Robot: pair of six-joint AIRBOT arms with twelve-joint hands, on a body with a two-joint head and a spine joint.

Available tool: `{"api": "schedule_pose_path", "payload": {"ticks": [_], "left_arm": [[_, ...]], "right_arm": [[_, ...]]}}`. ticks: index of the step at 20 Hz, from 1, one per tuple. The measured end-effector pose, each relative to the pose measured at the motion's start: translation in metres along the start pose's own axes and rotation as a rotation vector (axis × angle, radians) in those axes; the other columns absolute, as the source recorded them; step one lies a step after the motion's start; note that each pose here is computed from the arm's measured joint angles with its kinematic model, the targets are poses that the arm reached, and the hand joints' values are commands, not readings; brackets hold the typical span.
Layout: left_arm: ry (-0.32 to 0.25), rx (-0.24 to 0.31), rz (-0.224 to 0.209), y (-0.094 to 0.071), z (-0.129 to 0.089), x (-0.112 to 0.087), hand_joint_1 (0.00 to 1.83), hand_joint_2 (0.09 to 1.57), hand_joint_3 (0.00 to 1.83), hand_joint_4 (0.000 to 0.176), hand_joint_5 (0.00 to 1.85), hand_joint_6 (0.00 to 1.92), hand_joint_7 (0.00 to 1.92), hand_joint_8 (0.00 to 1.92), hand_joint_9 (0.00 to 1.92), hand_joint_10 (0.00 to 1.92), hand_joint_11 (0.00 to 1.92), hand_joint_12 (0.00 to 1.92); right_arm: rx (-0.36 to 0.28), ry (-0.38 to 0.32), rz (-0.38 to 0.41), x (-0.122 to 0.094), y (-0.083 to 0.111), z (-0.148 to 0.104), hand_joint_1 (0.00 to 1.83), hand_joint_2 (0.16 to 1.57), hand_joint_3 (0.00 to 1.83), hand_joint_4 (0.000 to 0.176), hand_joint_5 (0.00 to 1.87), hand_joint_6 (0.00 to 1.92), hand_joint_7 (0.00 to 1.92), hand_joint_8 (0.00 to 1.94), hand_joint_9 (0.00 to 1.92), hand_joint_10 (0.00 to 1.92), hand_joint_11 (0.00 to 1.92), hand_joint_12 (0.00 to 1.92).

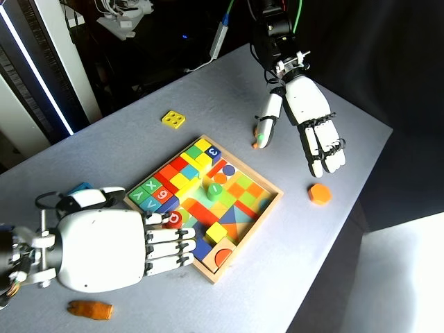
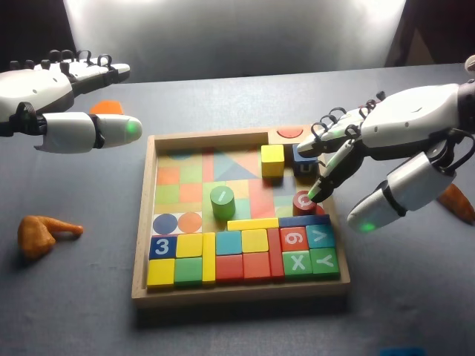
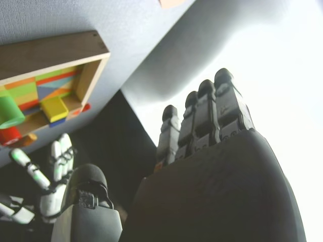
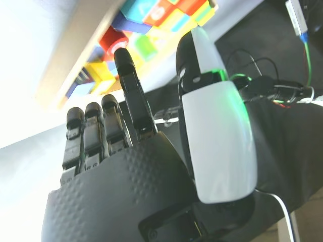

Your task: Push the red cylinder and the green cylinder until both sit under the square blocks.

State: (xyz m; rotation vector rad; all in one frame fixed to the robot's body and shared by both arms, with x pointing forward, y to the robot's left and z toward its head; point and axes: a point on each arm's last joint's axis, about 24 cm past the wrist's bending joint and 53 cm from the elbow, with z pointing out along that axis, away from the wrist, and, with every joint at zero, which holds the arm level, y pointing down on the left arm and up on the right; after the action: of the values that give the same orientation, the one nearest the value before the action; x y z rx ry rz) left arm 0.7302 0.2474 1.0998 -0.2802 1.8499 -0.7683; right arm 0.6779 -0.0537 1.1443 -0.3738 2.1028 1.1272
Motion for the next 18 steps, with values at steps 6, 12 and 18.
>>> {"api": "schedule_pose_path", "payload": {"ticks": [6, 12, 18], "left_arm": [[0.000, 0.000, -0.001, 0.000, 0.000, 0.000, 0.00, 1.08, 0.00, 0.104, 0.06, 0.00, 0.00, 0.00, 0.00, 0.00, 0.01, 0.02], [-0.001, 0.000, -0.001, 0.000, 0.000, 0.000, 0.00, 1.09, 0.00, 0.096, 0.06, 0.00, 0.00, 0.00, 0.00, 0.00, 0.04, 0.05], [-0.001, 0.000, -0.001, 0.000, 0.000, 0.000, 0.00, 1.08, 0.00, 0.121, 0.05, 0.00, 0.00, 0.00, 0.00, 0.00, 0.00, 0.09]], "right_arm": [[-0.031, 0.000, -0.024, 0.001, 0.013, 0.011, 0.32, 1.07, 0.00, 0.148, 0.62, 0.00, 0.05, 0.00, 0.00, 0.00, 0.00, 0.31], [-0.029, -0.004, -0.028, 0.000, 0.013, 0.016, 0.30, 1.07, 0.00, 0.136, 0.63, 0.00, 0.04, 0.00, 0.00, 0.00, 0.00, 0.18], [-0.022, -0.011, -0.031, -0.001, 0.011, 0.016, 0.34, 1.07, 0.00, 0.119, 0.64, 0.00, 0.04, 0.00, 0.00, 0.00, 0.00, 0.19]]}}
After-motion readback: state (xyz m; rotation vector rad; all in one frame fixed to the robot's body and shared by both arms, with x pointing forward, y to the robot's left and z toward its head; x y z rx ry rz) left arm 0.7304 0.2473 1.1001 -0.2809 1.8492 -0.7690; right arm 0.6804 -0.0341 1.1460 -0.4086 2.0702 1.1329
